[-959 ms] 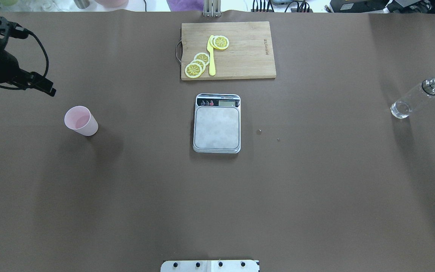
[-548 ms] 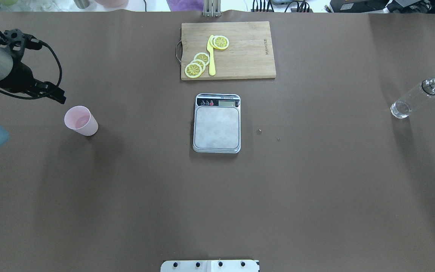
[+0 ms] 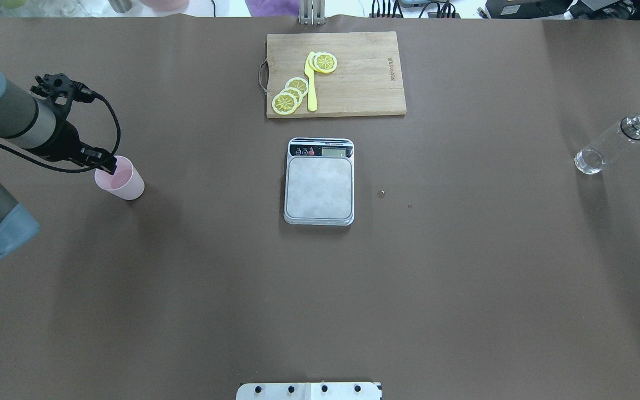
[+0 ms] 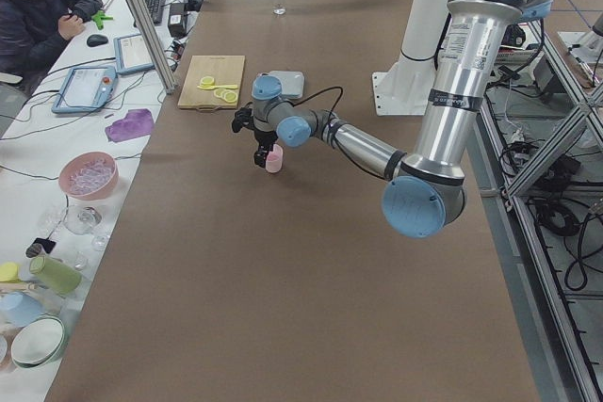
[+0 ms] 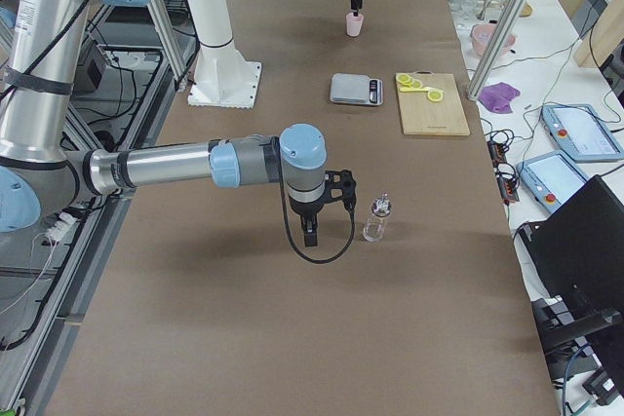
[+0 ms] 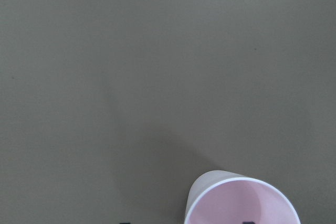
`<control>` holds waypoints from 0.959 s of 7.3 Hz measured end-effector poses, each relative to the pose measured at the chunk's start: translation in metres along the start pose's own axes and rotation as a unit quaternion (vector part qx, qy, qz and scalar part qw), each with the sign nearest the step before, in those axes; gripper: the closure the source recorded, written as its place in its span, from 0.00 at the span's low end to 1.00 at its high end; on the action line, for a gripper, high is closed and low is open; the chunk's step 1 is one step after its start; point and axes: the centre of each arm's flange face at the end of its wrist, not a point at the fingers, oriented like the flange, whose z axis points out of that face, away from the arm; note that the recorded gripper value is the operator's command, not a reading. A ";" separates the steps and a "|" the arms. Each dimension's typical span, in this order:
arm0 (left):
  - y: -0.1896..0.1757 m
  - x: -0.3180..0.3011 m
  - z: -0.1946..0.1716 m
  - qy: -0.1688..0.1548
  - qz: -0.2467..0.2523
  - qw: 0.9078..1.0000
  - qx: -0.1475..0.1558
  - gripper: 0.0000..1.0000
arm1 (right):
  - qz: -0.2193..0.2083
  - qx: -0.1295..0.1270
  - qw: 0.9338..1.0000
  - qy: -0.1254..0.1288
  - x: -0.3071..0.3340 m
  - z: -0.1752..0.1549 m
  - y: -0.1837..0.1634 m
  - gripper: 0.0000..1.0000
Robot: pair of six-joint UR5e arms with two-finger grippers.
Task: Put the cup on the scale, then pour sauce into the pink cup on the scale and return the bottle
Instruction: 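Reach the left gripper down to the pink cup and grasp it, then carry the pink cup with the left gripper onto the scale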
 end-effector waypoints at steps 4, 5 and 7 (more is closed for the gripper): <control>0.000 0.002 0.002 0.001 0.005 1.000 0.001 1.00 | 0.001 0.000 1.000 -0.001 0.000 0.000 0.000 0.00; -0.001 0.003 0.000 0.004 0.008 1.000 0.006 1.00 | 0.001 0.000 1.000 -0.002 0.000 0.000 0.000 0.00; -0.002 0.010 -0.008 0.013 0.015 1.000 0.014 1.00 | 0.001 0.000 1.000 -0.002 0.000 0.000 0.000 0.00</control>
